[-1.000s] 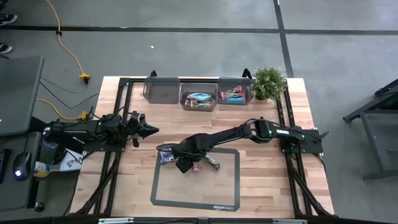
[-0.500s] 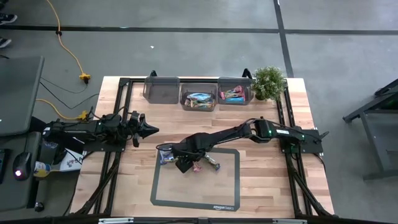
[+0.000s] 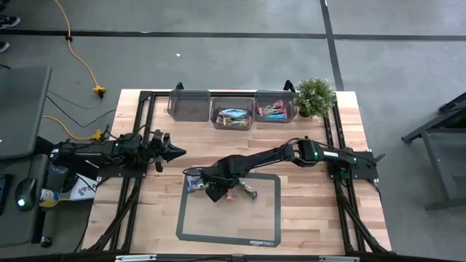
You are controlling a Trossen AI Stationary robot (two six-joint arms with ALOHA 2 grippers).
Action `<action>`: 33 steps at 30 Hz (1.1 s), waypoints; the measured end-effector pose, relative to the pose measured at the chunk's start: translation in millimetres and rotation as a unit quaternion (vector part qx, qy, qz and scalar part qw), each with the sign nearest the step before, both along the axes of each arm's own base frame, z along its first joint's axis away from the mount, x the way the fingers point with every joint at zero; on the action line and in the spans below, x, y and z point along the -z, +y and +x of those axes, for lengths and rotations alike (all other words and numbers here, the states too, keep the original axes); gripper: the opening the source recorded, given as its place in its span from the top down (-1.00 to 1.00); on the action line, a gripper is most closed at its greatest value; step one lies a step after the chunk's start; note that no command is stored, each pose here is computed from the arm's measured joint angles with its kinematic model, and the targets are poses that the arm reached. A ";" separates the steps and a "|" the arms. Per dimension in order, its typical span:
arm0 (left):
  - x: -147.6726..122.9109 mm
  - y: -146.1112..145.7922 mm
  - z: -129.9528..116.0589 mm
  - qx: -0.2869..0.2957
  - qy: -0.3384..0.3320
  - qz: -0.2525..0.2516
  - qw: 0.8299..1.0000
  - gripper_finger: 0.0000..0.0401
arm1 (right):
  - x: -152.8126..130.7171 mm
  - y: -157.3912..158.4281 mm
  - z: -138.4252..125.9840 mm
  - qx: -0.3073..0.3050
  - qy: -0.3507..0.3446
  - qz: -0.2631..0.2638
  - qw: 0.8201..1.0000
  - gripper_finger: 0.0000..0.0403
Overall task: Pick and place Granola Bars by type
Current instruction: Put the red granola bar into the right black bin
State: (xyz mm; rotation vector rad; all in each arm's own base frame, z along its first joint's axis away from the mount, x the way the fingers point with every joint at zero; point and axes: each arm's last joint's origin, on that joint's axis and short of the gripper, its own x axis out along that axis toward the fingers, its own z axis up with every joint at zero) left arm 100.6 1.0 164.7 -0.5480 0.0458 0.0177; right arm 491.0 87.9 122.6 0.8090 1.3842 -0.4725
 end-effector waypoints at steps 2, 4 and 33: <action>-0.1 0.0 0.0 0.000 0.000 0.000 1.000 1.00 | -2.8 0.0 -0.1 0.002 -0.003 -0.004 1.000 0.52; -0.1 0.0 0.0 0.000 0.000 0.000 1.000 1.00 | -7.6 0.1 -0.3 0.003 -0.009 -0.009 1.000 0.58; -0.1 0.0 0.0 0.000 0.000 0.000 1.000 1.00 | -106.6 -10.2 13.4 -0.033 -0.257 -0.071 0.963 0.86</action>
